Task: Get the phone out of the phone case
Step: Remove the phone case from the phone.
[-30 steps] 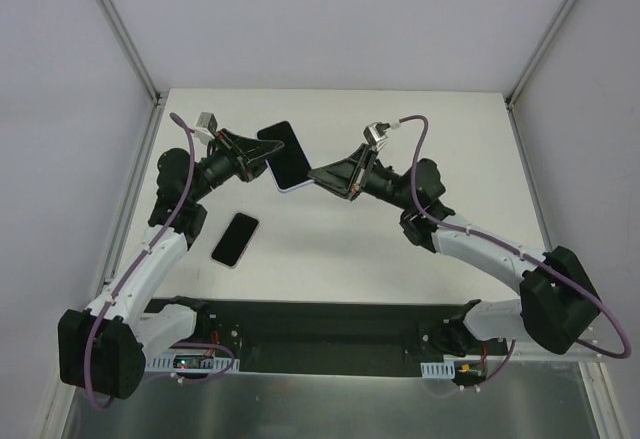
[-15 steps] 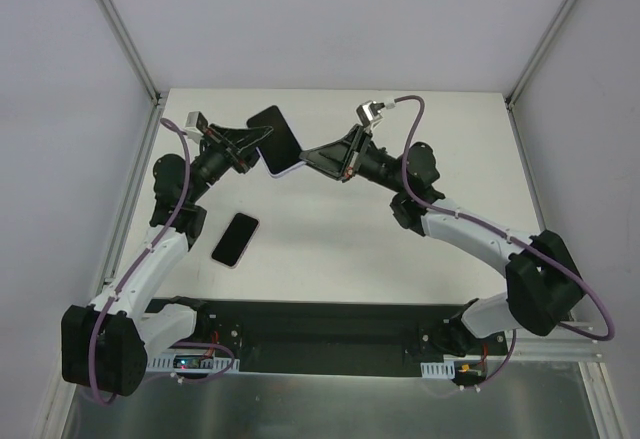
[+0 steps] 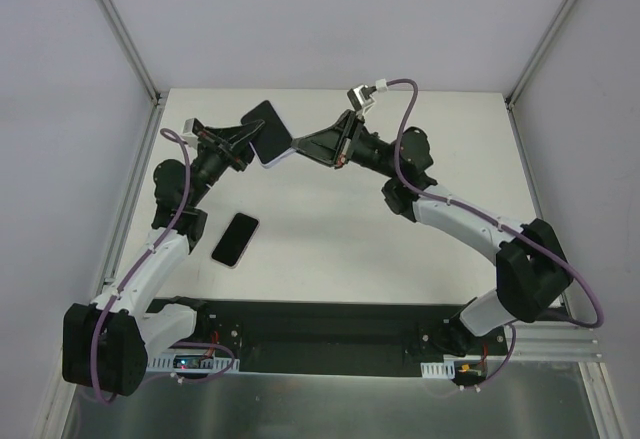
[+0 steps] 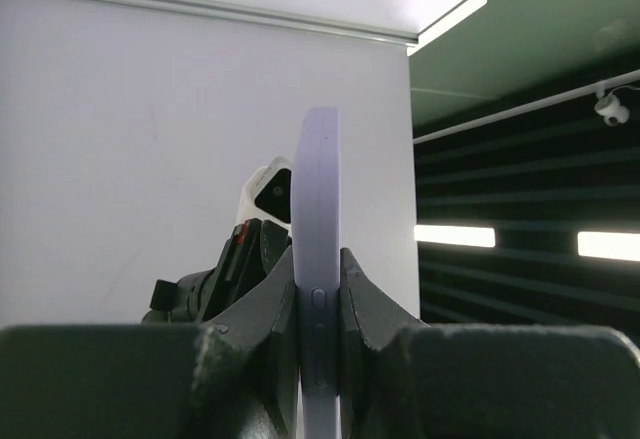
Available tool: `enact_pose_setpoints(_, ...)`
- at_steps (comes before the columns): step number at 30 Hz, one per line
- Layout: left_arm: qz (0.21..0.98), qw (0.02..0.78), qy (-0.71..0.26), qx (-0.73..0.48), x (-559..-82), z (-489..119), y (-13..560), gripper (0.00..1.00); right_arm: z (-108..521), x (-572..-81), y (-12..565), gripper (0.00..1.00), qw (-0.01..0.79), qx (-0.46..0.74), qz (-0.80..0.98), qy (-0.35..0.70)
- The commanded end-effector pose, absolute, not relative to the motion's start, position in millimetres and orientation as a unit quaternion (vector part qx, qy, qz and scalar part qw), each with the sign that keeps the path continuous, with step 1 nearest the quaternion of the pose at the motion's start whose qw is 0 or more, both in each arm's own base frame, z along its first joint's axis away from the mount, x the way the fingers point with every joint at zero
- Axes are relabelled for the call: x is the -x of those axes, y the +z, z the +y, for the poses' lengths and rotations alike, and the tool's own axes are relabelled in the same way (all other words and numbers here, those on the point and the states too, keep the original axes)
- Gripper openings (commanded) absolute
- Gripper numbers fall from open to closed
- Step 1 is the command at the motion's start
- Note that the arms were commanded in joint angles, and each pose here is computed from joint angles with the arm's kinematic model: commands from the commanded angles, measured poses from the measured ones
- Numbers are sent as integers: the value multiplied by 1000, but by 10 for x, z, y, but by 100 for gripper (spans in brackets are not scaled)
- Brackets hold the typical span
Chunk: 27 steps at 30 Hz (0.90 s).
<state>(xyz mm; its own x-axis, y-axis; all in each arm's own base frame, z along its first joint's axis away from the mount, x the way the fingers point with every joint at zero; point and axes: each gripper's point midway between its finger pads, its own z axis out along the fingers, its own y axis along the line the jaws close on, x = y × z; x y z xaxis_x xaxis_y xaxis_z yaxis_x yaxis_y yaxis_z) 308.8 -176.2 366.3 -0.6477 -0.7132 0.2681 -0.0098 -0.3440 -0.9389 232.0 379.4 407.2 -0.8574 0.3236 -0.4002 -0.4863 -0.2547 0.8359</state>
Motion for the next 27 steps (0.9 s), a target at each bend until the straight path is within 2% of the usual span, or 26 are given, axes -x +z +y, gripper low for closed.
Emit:
enact_pose_setpoints(1,548,184,-713,396,-3168,-1840,3276,0,3302,-1447,5442,1,398,246,274,840)
enact_pose_setpoints(15,515,191,-751,366,-3123,-1825,3741,0,3404,-1434,5555,1,399,259,255,842)
enact_pose_setpoints(27,489,209,-781,328,-2963,-1782,4113,0,3490,-1586,5343,1,389,229,286,845)
